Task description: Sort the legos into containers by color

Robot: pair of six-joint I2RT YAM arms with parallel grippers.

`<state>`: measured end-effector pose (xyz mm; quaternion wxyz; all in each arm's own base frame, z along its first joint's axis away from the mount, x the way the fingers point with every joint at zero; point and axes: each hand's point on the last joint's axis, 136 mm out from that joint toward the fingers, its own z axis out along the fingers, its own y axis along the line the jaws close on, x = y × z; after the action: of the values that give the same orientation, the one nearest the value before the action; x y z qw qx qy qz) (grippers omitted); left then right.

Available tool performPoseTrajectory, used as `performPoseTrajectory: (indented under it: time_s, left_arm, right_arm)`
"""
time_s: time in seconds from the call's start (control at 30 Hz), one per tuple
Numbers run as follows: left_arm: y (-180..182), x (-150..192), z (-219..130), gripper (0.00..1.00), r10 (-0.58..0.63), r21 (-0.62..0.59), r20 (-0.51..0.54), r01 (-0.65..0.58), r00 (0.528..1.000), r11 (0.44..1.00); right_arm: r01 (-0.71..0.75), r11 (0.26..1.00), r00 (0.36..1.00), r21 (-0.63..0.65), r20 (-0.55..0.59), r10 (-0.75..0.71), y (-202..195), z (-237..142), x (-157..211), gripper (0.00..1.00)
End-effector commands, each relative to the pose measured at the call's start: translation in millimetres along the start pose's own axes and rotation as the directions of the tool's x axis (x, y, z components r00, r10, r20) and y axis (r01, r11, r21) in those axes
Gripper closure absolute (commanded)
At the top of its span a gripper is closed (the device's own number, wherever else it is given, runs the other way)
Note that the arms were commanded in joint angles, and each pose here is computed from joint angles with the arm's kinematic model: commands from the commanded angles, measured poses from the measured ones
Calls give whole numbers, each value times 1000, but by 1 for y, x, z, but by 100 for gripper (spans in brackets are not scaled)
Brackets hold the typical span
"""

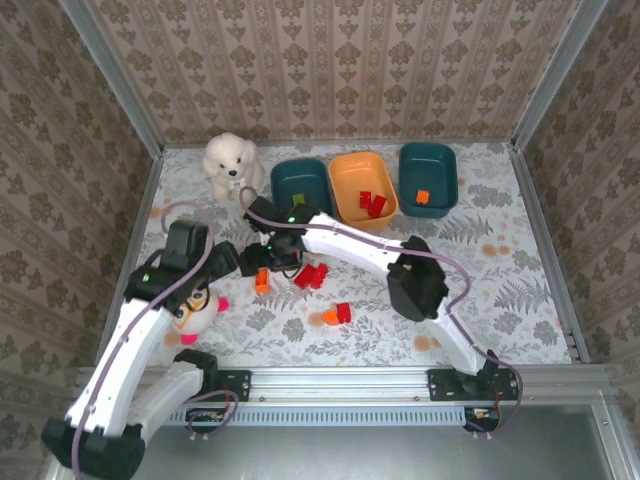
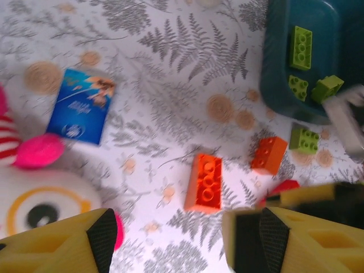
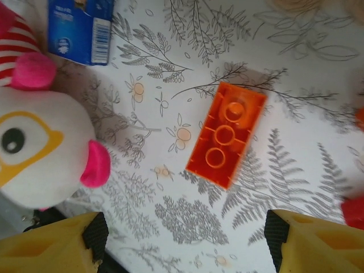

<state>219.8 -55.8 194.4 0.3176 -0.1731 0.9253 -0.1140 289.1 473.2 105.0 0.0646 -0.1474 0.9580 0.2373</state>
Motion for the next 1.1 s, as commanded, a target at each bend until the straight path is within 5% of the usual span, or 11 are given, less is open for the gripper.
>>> performPoseTrajectory:
  time_s: [0.0, 0.13, 0.37, 0.53, 0.77, 0.93, 1.07]
  left_arm:
    - [28, 24, -12, 30, -27, -65, -29, 25, 999, 998]
    - [39, 36, -25, 29, -29, -65, -35, 27, 999, 998]
    - [43, 44, -39, 29, 13, -55, -52, -16, 999, 998]
    - [48, 47, -47, 29, 18, -51, -38, -20, 999, 999]
    - [46, 47, -48, 30, 15, -39, -37, -16, 999, 999]
    - [37, 47, -46, 30, 15, 6, -38, -14, 999, 1000]
    - [22, 44, -41, 31, 20, 82, -34, -17, 999, 996]
  right_arm:
    - [-68, 984, 996, 167, -51, 78, -24, 11, 11, 23]
    - [-106, 964, 990, 244, -69, 126, -41, 34, 15, 24]
    - [-118, 973, 989, 198, -66, 133, -34, 72, 12, 32]
    - [-122, 972, 990, 201, -47, 134, -29, 76, 9, 32]
    - [-116, 964, 988, 238, -75, 137, -40, 82, 17, 44]
    - [-90, 967, 992, 238, -60, 107, -38, 70, 12, 64]
    - [-27, 978, 999, 206, 48, 18, -18, 23, -14, 70]
